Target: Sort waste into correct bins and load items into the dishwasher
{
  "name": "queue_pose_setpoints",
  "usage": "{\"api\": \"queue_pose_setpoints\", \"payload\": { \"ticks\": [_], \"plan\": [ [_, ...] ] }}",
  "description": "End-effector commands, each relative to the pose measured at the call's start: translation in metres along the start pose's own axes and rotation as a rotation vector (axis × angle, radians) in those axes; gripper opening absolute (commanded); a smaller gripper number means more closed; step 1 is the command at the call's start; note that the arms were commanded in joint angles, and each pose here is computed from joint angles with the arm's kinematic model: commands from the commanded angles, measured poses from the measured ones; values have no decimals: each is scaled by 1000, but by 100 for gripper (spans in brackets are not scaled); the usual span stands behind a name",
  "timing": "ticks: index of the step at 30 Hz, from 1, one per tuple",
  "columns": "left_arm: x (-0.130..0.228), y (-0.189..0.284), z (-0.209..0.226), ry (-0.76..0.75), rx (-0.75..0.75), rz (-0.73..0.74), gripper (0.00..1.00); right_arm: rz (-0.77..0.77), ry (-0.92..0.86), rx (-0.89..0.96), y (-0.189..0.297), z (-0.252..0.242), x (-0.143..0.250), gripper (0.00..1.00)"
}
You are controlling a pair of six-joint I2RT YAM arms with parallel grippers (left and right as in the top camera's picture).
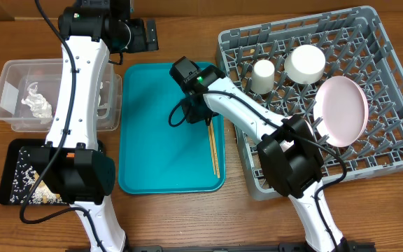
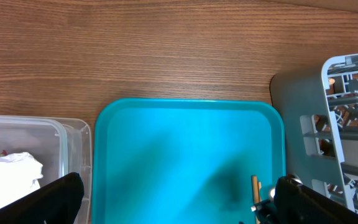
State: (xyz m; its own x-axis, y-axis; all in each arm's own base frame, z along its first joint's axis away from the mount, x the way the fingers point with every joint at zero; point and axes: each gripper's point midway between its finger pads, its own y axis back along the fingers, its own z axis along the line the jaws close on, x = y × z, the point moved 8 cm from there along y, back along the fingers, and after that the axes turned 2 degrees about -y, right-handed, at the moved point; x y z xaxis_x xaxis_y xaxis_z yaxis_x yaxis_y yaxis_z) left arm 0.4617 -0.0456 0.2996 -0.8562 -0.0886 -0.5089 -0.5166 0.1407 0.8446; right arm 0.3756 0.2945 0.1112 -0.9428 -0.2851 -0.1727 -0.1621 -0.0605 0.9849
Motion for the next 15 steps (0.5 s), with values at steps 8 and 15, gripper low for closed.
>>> {"api": "queue_pose_setpoints", "payload": {
  "ticks": [8, 15],
  "plan": [
    [1, 3, -3, 1, -2, -4, 100, -1, 11, -5, -4, -1, 0, 45],
    [1, 3, -3, 1, -2, -4, 100, 5, 10, -2, -12, -2, 3, 45]
  ]
}}
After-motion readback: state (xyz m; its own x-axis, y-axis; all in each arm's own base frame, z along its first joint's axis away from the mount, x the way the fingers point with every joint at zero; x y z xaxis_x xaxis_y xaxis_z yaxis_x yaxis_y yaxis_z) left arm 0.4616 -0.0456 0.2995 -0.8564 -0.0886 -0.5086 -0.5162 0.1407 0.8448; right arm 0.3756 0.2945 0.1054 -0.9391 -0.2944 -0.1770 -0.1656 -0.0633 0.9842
